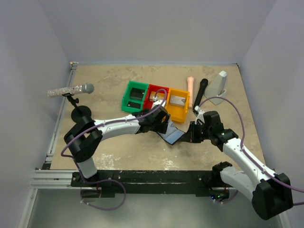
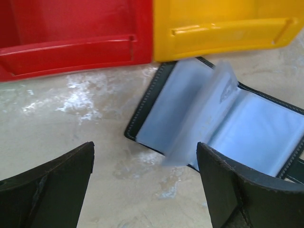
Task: Take the credit cards out of the card holder
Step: Remove the credit card from the card holder.
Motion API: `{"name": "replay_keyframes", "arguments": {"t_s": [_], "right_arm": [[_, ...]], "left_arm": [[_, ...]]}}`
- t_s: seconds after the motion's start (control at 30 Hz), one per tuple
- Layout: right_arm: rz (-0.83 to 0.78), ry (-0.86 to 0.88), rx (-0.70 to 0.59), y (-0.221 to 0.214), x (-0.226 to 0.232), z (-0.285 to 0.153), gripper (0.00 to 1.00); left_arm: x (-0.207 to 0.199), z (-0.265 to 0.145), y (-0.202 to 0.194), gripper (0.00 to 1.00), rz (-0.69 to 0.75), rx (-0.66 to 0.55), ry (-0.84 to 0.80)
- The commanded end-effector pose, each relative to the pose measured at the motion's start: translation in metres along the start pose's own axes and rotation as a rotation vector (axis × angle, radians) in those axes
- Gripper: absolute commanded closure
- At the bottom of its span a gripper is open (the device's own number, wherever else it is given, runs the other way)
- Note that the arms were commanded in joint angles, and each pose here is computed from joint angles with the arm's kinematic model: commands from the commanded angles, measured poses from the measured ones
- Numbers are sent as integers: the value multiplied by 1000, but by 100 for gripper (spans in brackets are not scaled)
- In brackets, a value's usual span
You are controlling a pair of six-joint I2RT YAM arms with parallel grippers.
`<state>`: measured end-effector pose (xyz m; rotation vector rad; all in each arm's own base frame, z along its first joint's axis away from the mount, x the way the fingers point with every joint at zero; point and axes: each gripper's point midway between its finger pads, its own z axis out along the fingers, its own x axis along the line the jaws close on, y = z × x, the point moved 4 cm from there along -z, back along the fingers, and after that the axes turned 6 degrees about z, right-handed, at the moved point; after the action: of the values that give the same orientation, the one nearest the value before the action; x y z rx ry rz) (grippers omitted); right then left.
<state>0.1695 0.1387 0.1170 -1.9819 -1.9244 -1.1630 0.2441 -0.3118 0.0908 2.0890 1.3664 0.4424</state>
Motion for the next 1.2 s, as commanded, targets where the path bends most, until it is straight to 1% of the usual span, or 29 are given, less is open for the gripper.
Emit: {"name": "replay_keyframes", "arguments": {"t_s": [0.0,0.17,0.33,0.4,0.5,0.6,0.7,0.77,0.83,0.87,1.0,1.1,1.17], "right_arm": [[-17,23,-18,2,4,-3,100],[0,1,-19,1,1,-4,100],[61,-95,-28,-1,-9,-8,100],[96,-155,-22,-3,-16,-9,100],[147,-222,-15,0,-24,-9,100],[177,-253,-30,7,-28,-8,100],[167,-271,-54,20,-28,-9,100],[147,-281,-45,30,-25,-9,100],[125,-291,-26,38,-23,-6,100],[113,-296,-27,43,-22,-5,100],[78,-312,-27,55,-24,3,100],[69,-323,-11,57,-26,6,95],[74,-332,-14,56,-27,5,87]], "left_arm": [[10,-8,26,8,-71,-49,27],[7,-11,30,11,-72,-63,-6],[-14,-23,44,19,-47,-161,-188],[-23,-25,50,24,-28,-174,-245],[-31,-27,59,33,-11,-192,-295],[-34,-28,62,38,-8,-195,-323],[-35,-28,58,42,-13,-183,-340],[-35,-27,55,44,-21,-178,-350],[-35,-26,52,45,-25,-174,-353],[-37,-27,51,45,-23,-166,-376],[-38,-21,48,45,-21,-151,-386],[-37,-15,43,47,-19,-129,-375],[-34,-11,38,48,-18,-113,-360]]}}
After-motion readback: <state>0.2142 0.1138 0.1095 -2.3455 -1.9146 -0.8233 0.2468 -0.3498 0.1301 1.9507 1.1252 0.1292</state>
